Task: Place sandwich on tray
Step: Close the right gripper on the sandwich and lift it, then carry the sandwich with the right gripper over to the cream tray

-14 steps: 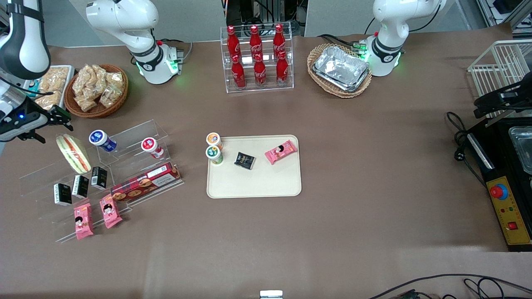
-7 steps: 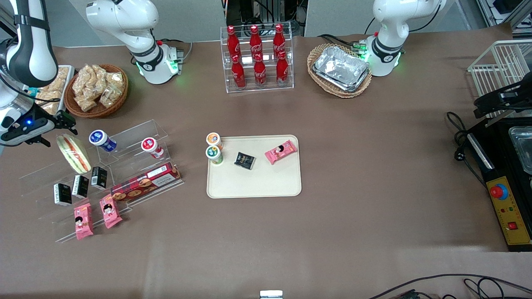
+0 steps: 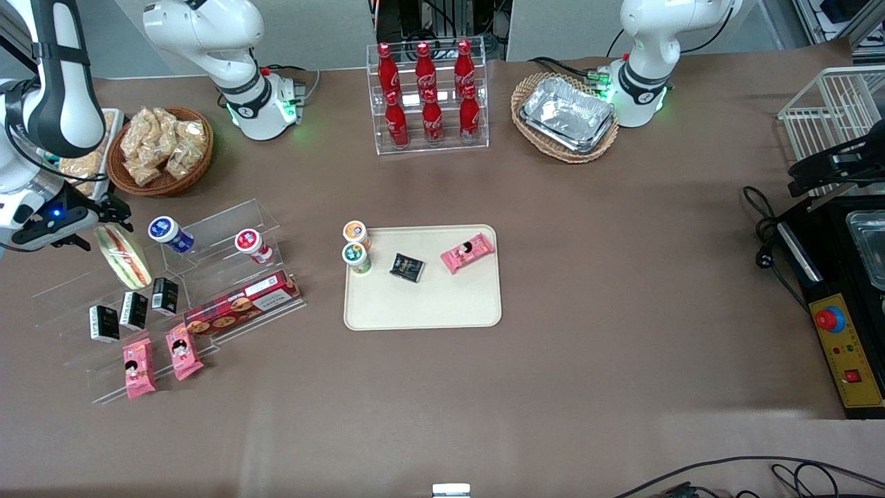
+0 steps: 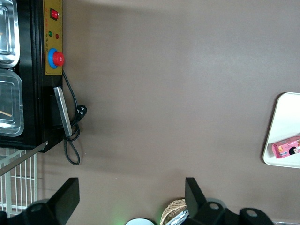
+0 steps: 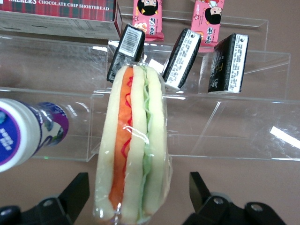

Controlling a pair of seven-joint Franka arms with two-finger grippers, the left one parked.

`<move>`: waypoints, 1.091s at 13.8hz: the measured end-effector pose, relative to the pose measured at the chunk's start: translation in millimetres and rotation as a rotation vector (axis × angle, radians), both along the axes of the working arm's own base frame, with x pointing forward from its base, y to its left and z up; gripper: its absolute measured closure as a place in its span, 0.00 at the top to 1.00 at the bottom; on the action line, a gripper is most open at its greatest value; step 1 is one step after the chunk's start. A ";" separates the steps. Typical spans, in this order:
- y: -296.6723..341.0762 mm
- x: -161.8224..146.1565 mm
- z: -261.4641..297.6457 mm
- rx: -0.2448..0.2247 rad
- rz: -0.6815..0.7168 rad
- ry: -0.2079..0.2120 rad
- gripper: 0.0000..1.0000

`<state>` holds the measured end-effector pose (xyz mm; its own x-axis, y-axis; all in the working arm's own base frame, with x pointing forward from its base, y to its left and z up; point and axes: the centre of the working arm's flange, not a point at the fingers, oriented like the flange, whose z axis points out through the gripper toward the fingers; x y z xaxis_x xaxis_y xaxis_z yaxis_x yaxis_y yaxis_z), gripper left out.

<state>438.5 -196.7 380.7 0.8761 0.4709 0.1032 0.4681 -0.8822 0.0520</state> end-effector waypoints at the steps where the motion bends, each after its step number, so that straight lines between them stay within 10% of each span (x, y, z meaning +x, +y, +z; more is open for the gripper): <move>1: 0.3 0.5 -0.9 -0.001 0.001 0.001 0.92; 6: 2.9 3.8 -4.1 -0.005 0.003 0.001 0.40; 10: -5.2 9.3 12.9 0.002 -0.076 -0.012 0.35; 15: -23.5 40.4 146.8 0.039 -0.188 0.128 0.22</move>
